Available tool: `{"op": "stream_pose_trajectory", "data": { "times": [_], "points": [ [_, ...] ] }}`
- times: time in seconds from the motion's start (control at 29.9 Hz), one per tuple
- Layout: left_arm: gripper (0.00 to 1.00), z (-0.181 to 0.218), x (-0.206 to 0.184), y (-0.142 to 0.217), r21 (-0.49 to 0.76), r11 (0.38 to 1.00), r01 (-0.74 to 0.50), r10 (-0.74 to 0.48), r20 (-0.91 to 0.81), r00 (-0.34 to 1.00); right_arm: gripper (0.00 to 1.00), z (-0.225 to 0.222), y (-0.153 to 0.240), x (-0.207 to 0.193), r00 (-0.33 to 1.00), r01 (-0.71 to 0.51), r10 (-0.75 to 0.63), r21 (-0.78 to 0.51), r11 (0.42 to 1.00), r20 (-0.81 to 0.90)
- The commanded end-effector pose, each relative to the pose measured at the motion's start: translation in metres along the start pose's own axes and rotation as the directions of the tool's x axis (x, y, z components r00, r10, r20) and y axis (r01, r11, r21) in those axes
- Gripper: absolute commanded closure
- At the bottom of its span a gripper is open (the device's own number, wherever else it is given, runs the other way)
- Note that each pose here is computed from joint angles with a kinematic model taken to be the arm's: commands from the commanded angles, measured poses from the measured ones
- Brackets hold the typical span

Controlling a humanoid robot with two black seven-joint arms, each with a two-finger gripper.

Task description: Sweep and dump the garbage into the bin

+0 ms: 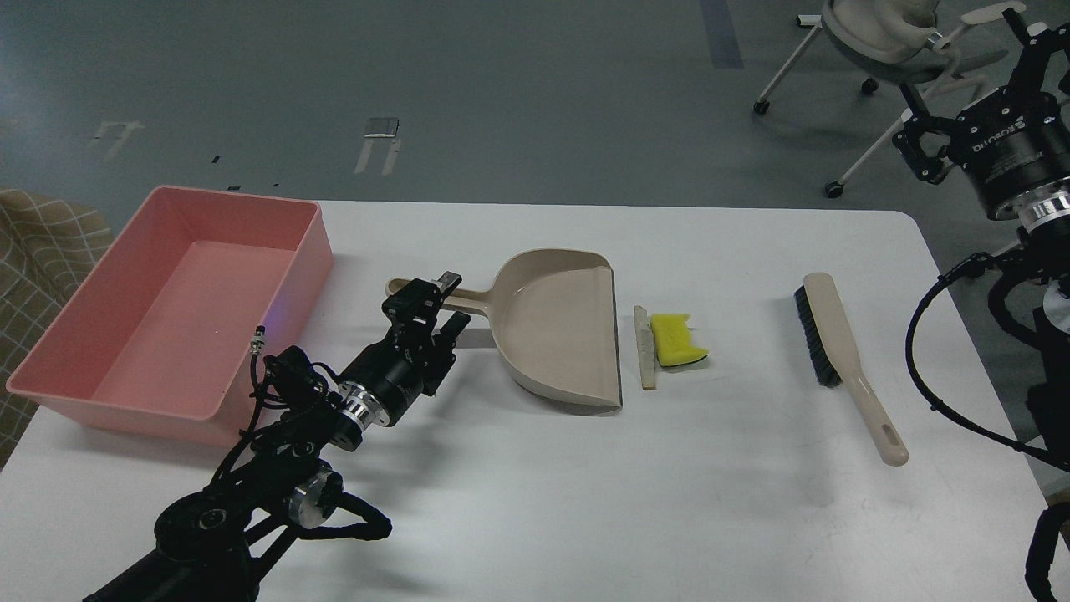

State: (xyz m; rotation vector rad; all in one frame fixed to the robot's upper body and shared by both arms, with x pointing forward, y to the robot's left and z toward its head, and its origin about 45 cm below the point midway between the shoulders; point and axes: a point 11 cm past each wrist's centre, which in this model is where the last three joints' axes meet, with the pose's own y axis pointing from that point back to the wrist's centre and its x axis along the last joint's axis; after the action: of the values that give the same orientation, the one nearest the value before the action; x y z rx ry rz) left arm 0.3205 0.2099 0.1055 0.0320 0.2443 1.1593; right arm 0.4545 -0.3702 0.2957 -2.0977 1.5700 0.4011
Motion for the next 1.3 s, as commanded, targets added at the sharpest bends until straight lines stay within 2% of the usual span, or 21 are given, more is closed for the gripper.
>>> {"op": "stream_pose_trajectory", "data": {
  "times": [0.0,0.64,1.27],
  "points": [
    [0.34,-0.002,-0.006,-0.006,0.013,1.000,-0.003,0.003,0.025,1.000,0.00,0.001,0.003,0.001,1.000,-0.002,0.002,-0.003,1.000,-0.004],
    [0.34,-0.001,0.014,0.000,0.034,0.999,-0.033,0.031,0.068,0.997,0.00,0.000,0.005,0.003,1.000,-0.006,0.006,0.005,1.000,0.002],
    [0.35,0.002,0.041,-0.008,0.041,0.995,-0.086,0.080,0.123,0.989,0.00,-0.001,0.006,0.005,1.000,-0.013,0.013,0.009,1.000,0.005]
  ]
}}
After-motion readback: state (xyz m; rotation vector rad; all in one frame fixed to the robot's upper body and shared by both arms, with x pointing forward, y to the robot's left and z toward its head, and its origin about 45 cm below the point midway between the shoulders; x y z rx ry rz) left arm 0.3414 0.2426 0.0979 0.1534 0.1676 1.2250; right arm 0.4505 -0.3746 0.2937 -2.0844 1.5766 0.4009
